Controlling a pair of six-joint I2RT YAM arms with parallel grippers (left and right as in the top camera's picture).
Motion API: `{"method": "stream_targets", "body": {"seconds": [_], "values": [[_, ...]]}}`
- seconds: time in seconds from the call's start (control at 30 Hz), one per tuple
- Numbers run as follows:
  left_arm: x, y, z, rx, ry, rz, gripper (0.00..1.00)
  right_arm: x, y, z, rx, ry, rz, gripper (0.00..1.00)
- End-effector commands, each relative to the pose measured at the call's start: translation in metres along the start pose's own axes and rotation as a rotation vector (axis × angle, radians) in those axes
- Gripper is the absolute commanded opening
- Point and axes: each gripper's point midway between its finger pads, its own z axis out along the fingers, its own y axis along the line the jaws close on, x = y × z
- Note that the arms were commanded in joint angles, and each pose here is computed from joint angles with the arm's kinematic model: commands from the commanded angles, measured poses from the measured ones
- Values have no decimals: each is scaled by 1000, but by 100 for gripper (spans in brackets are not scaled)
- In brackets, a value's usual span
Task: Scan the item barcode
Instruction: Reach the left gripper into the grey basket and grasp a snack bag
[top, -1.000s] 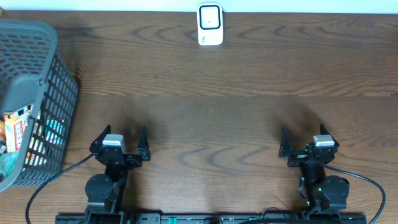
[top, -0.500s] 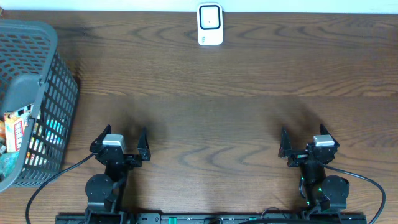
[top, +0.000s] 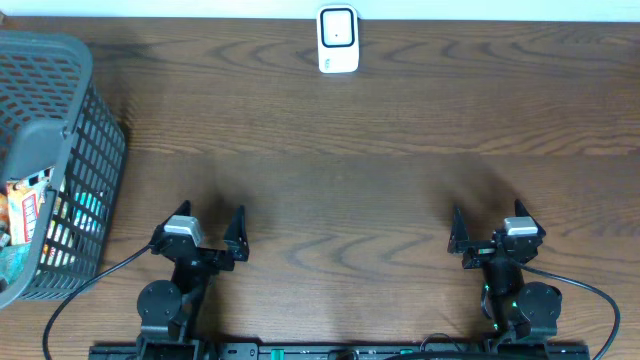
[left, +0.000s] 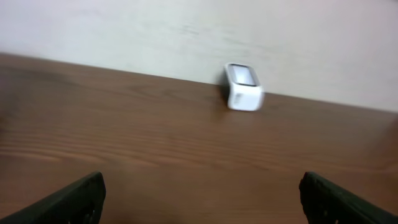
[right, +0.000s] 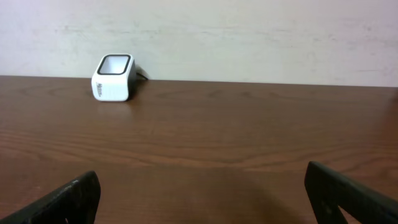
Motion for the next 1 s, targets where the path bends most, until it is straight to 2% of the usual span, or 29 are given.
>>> {"method": "stream_targets", "body": {"seconds": [0.0,0.07,0.4,0.7,0.97], "values": [[17,-16,0,96,71,-113,98,0,-2,0,10,-1,-1,99],[10,-18,0,110,44,-123,98,0,-2,0,10,-1,-1,99],[-1,-42,-4,238,47,-381,98,0,-2,0,10,-1,-1,99],[-95,-74,-33,442,-303,-319,98,0,-2,0,10,-1,-1,99],[-150,-91,-60,485,-419,-276,98,0,-2,0,10,-1,0,99]]}}
